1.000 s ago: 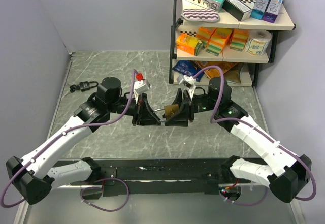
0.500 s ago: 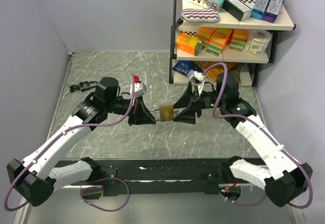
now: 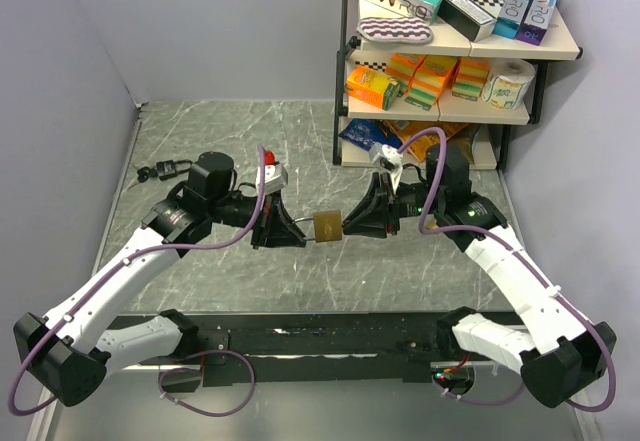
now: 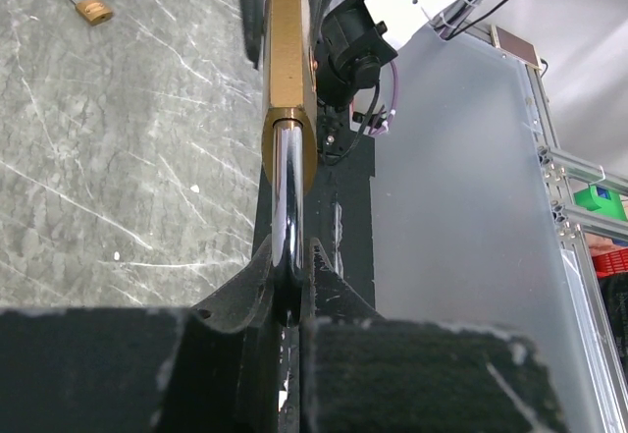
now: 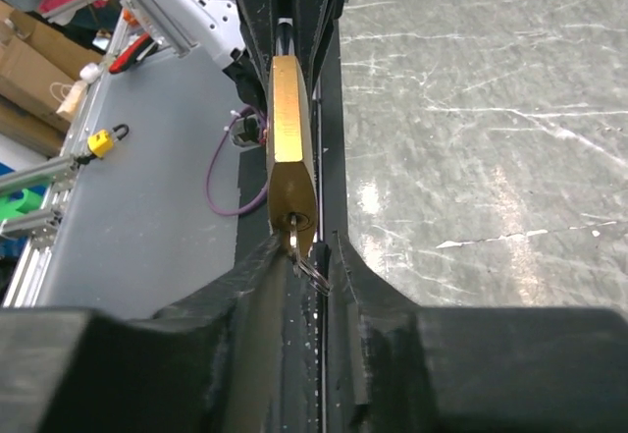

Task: Lock with the key
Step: Lock the lock, then place the key at the center of the board.

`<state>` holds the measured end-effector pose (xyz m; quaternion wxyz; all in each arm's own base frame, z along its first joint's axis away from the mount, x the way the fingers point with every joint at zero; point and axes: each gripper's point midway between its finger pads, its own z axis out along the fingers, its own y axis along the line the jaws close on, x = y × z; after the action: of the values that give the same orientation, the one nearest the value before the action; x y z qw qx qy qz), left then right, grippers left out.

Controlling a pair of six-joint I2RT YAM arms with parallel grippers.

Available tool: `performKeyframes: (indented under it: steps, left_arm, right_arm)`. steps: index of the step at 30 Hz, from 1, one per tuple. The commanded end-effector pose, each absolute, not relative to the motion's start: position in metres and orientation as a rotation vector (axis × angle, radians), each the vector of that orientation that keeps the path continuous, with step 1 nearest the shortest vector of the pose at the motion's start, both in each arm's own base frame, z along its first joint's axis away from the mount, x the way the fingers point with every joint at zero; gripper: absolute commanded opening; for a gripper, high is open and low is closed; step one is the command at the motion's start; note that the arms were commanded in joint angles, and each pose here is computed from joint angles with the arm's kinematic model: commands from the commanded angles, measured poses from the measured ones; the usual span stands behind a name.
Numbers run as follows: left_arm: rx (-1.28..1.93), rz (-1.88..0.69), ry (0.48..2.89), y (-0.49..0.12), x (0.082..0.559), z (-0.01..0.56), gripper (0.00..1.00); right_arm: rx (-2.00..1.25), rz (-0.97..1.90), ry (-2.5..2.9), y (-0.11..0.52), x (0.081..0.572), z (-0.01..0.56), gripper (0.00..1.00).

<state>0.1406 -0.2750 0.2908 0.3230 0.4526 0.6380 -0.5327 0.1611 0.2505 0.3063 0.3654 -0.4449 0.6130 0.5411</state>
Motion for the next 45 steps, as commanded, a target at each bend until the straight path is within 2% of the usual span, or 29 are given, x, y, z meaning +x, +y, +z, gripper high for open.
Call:
performKeyframes:
  steps: [1,3,7,19,24,28,32,33,36,45]
  left_arm:
    - [1.259,-1.394,1.468,-0.277,0.134,0.323,0.01]
    - [1.257,-1.391,1.470,-0.277,0.135,0.323,0.01]
    - [1.262,-1.391,1.480,-0.277,0.135,0.320,0.01]
    - [1.249,-1.403,1.486,-0.269,0.140,0.313,0.01]
    - [1.260,-1.371,1.496,-0.269,0.143,0.308,0.01]
    - [1.232,-1.354,1.520,-0.270,0.149,0.306,0.01]
    - [1.182,-1.346,1.575,-0.272,0.157,0.301,0.01]
    - [1.173,-1.344,1.589,-0.272,0.160,0.300,0.01]
    - [1.151,-1.334,1.605,-0.274,0.165,0.299,0.01]
    - [1.092,-1.341,1.629,-0.279,0.175,0.294,0.01]
  right_arm:
    - [-1.202,1.361,1.474,0.247,0.153,0.327,0.25]
    - [-1.206,1.358,1.472,0.246,0.152,0.327,0.19]
    - [-1.200,1.342,1.473,0.243,0.153,0.326,0.00]
    - [-1.140,1.288,1.549,0.206,0.161,0.301,0.00]
    - [-1.053,1.210,1.637,0.181,0.182,0.287,0.00]
    - [-1.021,1.058,1.744,0.157,0.205,0.256,0.00]
    - [-0.973,0.722,1.924,0.123,0.248,0.207,0.00]
    - [-0.929,0.599,1.997,0.108,0.260,0.194,0.00]
    - [-0.765,0.484,2.130,0.088,0.278,0.168,0.00]
    - [-0.080,0.501,2.367,0.074,0.291,0.123,0.00]
